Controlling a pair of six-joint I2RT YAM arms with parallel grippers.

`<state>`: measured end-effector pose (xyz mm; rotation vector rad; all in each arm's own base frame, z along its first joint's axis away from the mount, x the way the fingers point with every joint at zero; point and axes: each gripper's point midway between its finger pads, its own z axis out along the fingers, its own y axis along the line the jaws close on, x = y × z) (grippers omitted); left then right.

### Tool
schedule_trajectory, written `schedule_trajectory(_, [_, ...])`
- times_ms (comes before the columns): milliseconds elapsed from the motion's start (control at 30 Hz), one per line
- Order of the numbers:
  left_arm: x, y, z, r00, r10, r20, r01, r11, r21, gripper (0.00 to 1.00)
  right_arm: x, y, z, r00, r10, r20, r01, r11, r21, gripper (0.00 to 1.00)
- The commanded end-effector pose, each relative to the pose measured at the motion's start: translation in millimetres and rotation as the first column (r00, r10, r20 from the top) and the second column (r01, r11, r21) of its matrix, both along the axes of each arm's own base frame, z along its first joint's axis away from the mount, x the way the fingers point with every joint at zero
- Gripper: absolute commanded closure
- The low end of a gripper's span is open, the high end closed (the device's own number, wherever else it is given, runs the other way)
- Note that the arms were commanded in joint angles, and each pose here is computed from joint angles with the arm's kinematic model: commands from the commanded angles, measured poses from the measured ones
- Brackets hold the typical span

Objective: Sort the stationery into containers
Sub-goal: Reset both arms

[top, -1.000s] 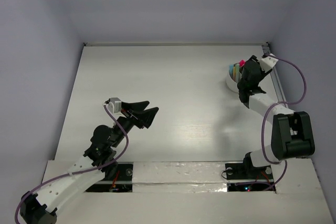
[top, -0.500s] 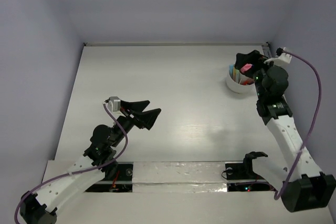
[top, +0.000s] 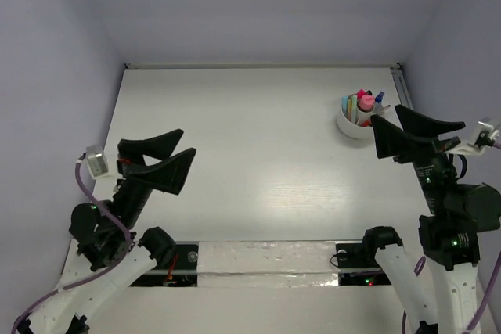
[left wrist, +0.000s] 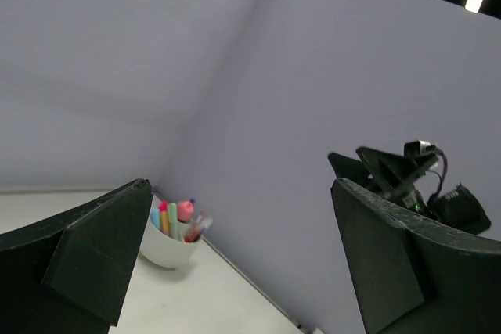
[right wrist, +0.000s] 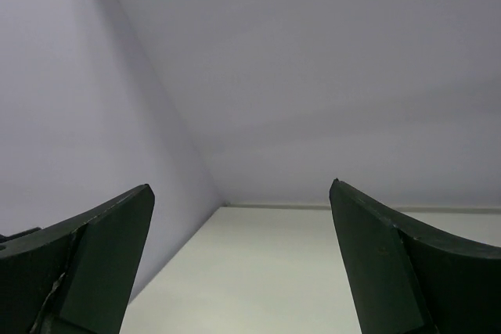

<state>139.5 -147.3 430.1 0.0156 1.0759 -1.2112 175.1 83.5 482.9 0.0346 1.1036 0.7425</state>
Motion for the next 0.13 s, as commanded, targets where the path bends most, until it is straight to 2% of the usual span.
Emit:
schedule_trajectory(0, [15, 18, -12, 0.988, 0.145, -0.052, -0.141, 0.987, 0.081, 0.01, 25, 10, -45, 0.986, 0.039, -0.164, -0.041, 0.999, -0.009, 0.00])
schedule_trajectory(100, [28, 20, -32, 0.972, 0.205, -0.118, -0.188, 0.972, 0.137, 0.01, 32, 17, -58, 0.978, 0.080, -0.193, -0.083, 0.997, -0.004, 0.00])
